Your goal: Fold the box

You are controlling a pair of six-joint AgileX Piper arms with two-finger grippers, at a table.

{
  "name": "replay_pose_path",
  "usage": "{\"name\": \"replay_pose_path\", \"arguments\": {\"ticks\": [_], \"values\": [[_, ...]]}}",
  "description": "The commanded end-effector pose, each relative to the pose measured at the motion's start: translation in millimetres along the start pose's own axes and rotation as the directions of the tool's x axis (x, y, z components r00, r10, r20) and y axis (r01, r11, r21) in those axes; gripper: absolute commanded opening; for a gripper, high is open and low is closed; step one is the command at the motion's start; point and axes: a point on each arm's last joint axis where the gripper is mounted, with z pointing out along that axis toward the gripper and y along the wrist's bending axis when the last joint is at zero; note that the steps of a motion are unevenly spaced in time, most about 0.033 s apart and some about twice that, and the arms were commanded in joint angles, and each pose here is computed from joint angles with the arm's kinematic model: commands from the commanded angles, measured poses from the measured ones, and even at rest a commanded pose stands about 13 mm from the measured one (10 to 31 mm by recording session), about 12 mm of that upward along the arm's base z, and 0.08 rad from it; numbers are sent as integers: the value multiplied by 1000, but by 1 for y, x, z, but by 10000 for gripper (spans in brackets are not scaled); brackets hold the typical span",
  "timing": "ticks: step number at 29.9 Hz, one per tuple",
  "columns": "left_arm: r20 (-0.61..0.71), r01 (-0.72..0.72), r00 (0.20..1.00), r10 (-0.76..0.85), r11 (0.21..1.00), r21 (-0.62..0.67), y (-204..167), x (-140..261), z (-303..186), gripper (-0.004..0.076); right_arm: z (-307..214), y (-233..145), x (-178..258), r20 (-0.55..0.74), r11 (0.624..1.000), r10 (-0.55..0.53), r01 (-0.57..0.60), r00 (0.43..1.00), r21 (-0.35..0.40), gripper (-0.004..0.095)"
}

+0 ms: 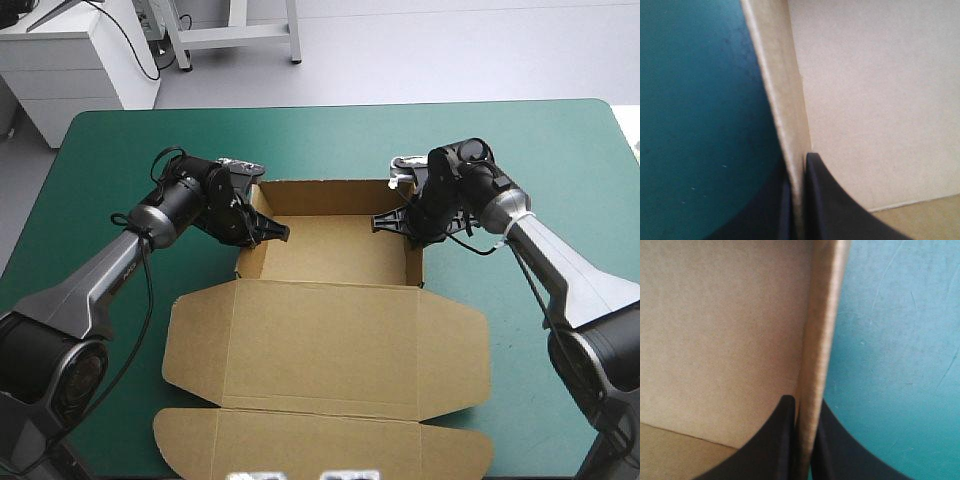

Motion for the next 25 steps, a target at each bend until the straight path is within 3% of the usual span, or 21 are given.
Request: {"name": "replay_pose_path", "arguments": {"ticks": [1, 5, 8, 16, 21, 25], "values": [[9, -36, 999, 35, 998, 54, -11, 1, -8, -7, -26, 2, -6, 96, 999, -50, 51, 994, -11, 176], [4, -32, 999, 32, 998, 60, -12, 1, -8, 38, -26, 2, -6, 104, 999, -48, 50, 993, -11, 395], [-3, -32, 999, 32, 998, 60, -12, 2, -8, 115, -26, 2, -6, 104, 999, -37, 38, 994, -11, 463], [17, -40, 999, 39, 998, 57, -12, -2, -17, 444, -33, 2, -4, 96, 999, -40, 41, 995, -7, 472], [81, -56, 995, 51, 996, 65, -17, -18, -48, 460, -58, 2, -6, 98, 999, -50, 49, 994, 13, 472], [127, -71, 990, 62, 995, 70, -20, -28, -76, 460, -89, 5, -9, 192, 998, -47, 52, 980, -23, 472]]}}
